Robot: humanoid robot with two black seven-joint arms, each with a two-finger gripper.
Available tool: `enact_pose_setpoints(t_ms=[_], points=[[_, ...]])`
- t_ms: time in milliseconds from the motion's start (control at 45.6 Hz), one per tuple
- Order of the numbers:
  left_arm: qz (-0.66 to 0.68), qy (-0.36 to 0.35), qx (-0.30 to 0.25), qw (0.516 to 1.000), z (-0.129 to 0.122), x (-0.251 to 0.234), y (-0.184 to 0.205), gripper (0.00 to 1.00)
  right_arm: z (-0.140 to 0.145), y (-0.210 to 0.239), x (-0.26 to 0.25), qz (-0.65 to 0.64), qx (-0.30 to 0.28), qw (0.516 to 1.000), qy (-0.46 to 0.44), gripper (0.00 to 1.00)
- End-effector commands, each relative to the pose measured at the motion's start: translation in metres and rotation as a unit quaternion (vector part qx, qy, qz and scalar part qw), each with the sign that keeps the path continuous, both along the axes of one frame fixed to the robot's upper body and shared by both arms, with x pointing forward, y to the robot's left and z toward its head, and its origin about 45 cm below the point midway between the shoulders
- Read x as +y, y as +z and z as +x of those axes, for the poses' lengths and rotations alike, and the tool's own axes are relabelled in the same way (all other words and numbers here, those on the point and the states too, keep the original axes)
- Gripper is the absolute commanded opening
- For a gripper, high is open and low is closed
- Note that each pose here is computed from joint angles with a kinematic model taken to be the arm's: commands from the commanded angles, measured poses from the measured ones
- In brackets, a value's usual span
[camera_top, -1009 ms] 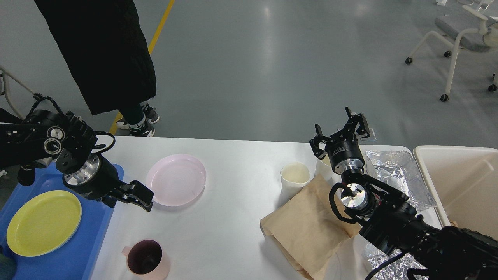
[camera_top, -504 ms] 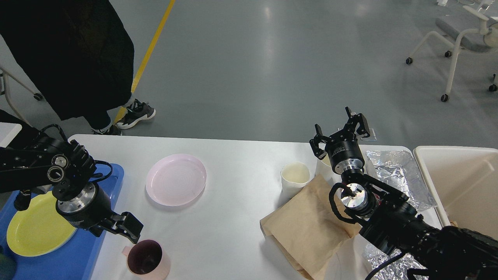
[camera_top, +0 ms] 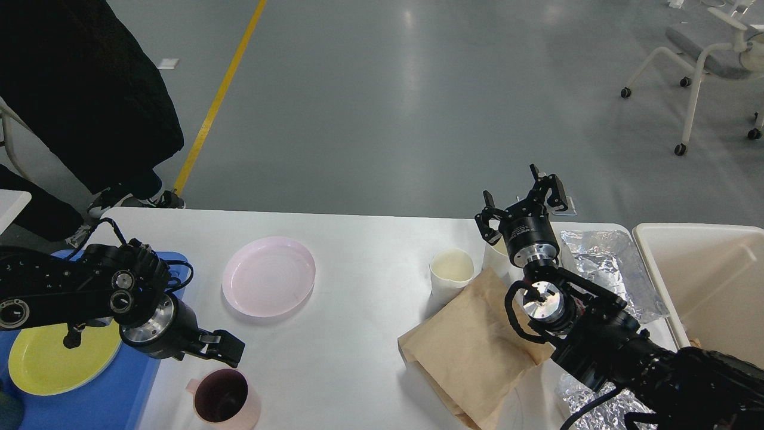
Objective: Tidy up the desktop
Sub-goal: 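Bring the left gripper back over the table to the pink cup, then grasp the pink cup with the left gripper and lift it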
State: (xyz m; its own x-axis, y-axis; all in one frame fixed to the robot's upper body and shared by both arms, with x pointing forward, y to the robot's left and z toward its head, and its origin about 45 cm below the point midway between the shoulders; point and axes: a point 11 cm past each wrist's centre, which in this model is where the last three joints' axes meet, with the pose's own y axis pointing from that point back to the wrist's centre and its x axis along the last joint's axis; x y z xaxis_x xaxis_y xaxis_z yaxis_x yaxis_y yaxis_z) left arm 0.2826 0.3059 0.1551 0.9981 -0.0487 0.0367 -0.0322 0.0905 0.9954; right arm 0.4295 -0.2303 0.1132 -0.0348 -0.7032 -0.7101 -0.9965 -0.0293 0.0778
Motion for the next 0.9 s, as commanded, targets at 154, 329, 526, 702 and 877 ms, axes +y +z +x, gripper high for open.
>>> enact_pose_setpoints(t_ms=[154,329,526,702,877], points=[[0.008,-0.013,0.027,1.0,-0.005,0.003,0.0,0.99,0.0,0.0,0.001,0.001,0.0,1.0,0.0,1.0],[0.009,-0.015,0.042,0.999,-0.012,0.004,-0.004,0.99,0.0,0.0,0.001,0.001,0.0,1.0,0.0,1.0],[0.023,-0.009,0.035,0.999,-0.013,0.013,-0.017,0.99,0.0,0.0,0.001,0.001,0.0,1.0,0.0,1.0],[0.026,-0.005,0.029,0.999,-0.012,0.012,-0.027,0.99,0.0,0.0,0.0,0.0,0.0,1.0,0.0,1.0],[0.032,0.001,0.032,0.999,-0.014,0.012,-0.042,0.99,0.0,0.0,0.001,0.0,0.0,1.0,0.001,1.0]])
